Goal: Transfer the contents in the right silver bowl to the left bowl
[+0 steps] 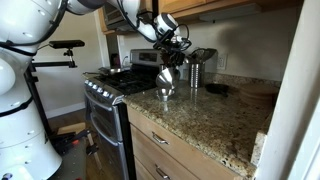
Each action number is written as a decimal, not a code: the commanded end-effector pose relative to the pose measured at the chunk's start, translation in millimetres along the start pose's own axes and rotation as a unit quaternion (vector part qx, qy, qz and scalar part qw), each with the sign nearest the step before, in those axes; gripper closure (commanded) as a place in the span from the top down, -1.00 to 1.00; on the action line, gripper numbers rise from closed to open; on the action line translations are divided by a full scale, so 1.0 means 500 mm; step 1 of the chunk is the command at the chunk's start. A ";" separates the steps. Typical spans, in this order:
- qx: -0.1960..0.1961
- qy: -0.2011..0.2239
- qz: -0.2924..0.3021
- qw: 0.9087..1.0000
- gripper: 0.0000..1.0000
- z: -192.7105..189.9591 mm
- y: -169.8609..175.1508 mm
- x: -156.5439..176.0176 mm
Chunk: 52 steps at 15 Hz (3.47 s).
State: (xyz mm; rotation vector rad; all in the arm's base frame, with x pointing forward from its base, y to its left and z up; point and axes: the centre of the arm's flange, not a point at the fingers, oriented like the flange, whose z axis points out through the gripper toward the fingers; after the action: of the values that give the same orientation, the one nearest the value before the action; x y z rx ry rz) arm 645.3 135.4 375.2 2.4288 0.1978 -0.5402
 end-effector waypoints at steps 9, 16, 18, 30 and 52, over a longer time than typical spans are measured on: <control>-0.014 -0.005 -0.015 1.000 -0.85 0.001 -0.039 -0.055; -0.027 -0.016 -0.027 0.999 -0.85 -0.016 -0.064 -0.049; -0.035 -0.020 -0.029 0.999 -0.85 -0.021 -0.069 -0.046; -0.070 -0.032 -0.046 0.996 -0.85 -0.044 -0.085 -0.031; -0.111 -0.019 -0.092 0.989 -0.85 -0.086 -0.130 0.034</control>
State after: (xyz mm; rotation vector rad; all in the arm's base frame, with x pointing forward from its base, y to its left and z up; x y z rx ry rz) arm 651.4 204.5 353.2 2.2364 0.4307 -0.5855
